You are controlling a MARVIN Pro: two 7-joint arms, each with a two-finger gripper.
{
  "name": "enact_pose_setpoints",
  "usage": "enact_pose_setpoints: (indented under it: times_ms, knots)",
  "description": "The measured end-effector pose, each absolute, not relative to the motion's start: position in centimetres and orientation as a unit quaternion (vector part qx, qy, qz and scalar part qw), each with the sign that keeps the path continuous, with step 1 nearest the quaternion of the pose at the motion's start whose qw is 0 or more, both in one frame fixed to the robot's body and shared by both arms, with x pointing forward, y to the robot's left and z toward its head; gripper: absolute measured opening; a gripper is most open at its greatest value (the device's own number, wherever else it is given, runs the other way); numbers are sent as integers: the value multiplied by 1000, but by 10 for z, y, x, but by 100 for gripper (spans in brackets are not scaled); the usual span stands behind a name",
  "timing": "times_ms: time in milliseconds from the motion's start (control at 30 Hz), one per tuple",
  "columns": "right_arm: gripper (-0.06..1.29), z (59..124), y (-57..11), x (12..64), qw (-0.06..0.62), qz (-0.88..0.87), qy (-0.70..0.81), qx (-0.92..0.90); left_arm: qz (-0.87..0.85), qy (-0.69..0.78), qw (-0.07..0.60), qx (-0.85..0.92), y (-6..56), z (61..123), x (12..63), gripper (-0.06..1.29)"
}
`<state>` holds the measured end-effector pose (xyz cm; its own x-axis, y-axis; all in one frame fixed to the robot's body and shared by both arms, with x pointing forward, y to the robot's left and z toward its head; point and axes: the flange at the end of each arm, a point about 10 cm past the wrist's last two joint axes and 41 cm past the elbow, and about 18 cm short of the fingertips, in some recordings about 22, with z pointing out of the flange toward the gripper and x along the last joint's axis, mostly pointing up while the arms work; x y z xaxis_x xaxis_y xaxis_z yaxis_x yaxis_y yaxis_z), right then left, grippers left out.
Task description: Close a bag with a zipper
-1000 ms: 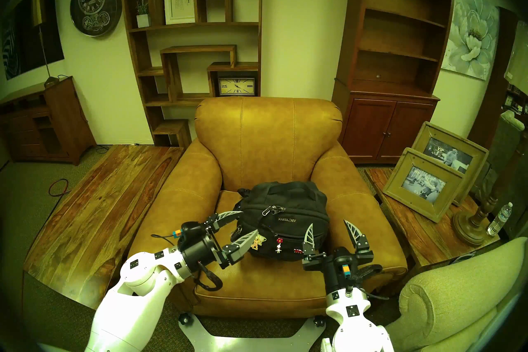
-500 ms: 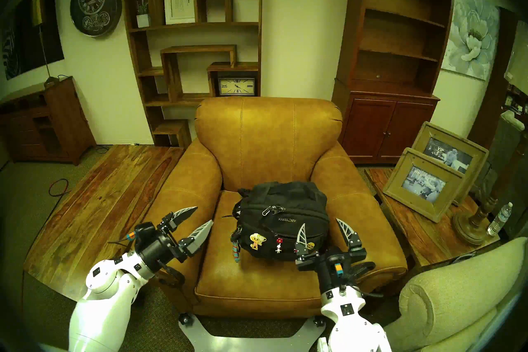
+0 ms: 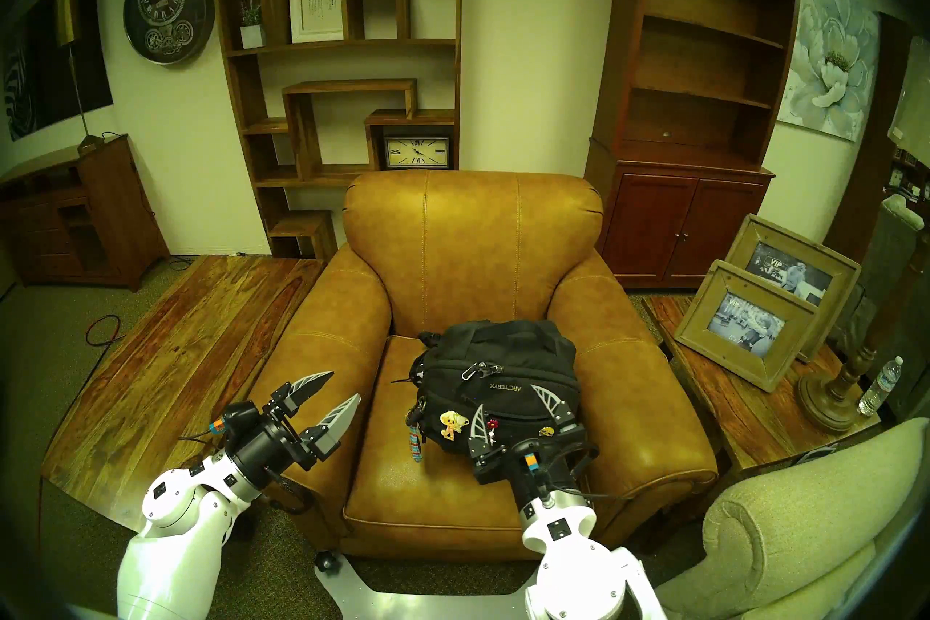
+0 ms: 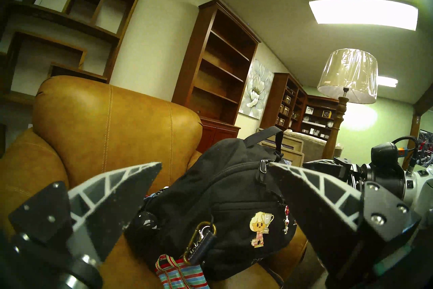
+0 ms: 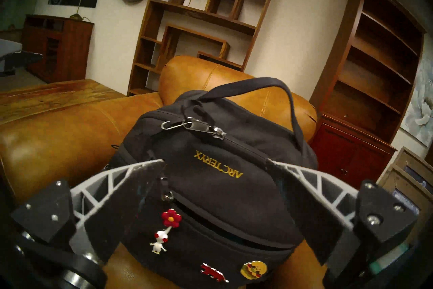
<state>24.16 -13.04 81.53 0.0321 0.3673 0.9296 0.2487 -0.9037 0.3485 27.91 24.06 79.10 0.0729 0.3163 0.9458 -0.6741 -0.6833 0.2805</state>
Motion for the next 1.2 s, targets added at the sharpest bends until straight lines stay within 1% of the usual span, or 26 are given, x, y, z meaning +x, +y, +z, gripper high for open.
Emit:
enact_pose_setpoints:
  times_ms: [367, 867, 900, 933, 1000, 1100, 1200]
  knots:
    - [123, 807, -111, 245, 22, 655, 221, 722, 668, -141, 372, 629, 241, 792, 280, 127]
    - [121, 795, -101, 261, 19, 645, 219, 732, 670, -140, 373, 626, 241, 793, 280, 127]
    - [115, 794, -101, 262, 19, 644, 218, 733, 670, -140, 373, 626, 241, 793, 281, 127]
    - [104, 793, -100, 263, 19, 644, 218, 733, 671, -140, 373, 626, 241, 793, 281, 127]
    - [91, 793, -99, 264, 19, 644, 217, 734, 671, -140, 373, 626, 241, 793, 281, 127]
    - [91, 793, -99, 265, 18, 644, 214, 734, 671, -140, 373, 626, 240, 793, 281, 127]
    - [82, 792, -98, 267, 19, 645, 212, 734, 671, -140, 373, 625, 241, 793, 281, 127]
